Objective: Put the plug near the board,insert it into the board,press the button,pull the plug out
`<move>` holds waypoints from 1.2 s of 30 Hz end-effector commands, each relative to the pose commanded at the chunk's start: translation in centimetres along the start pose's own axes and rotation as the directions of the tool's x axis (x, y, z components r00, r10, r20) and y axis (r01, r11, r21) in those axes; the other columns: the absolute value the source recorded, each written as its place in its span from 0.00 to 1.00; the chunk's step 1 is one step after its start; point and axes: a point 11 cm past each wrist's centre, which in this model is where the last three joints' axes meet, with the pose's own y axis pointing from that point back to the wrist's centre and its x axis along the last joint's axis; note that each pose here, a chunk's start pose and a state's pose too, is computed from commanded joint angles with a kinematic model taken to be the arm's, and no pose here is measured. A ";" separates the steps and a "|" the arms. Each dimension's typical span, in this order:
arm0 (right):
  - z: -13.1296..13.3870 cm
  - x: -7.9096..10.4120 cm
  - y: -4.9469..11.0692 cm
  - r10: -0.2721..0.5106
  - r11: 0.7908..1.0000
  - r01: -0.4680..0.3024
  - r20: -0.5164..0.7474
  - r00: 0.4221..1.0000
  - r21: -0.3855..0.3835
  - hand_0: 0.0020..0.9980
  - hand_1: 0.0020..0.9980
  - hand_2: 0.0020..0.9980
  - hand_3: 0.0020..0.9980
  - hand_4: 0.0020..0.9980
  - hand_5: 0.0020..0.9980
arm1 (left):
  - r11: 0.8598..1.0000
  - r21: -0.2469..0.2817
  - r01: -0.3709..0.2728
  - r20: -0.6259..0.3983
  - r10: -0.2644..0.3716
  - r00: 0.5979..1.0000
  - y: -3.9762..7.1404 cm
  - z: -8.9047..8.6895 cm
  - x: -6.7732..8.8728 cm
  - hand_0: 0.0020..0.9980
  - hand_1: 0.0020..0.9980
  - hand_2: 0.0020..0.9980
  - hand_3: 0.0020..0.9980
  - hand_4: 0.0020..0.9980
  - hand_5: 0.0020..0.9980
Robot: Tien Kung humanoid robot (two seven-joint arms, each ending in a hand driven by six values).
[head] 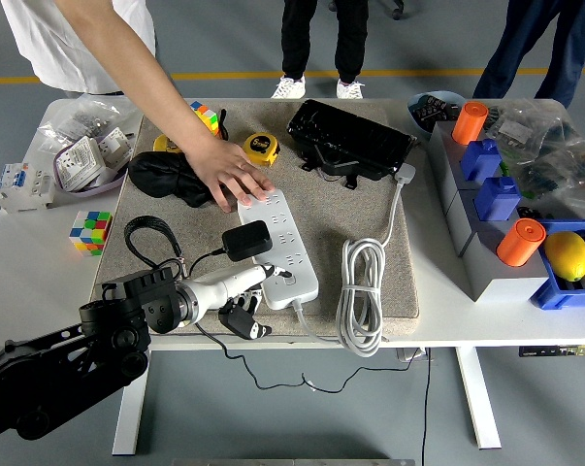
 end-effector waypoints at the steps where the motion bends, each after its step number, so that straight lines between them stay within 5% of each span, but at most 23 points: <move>1: 0.0 0.0 0.0 0.000 1.000 0.000 0.000 1.000 0.000 0.61 0.61 0.57 0.54 0.67 0.17 | 1.000 0.001 0.001 0.000 -0.001 1.000 0.0 0.0 0.0 0.05 0.12 0.19 0.93 0.76 0.00; 36: 0.0 -0.1 0.0 -0.002 1.000 0.002 0.003 1.000 0.000 0.61 0.61 0.57 0.54 0.67 0.17 | 0.999 0.003 0.034 -0.013 -0.034 0.999 -0.2 -0.2 -0.7 0.05 0.12 0.18 0.91 0.78 0.00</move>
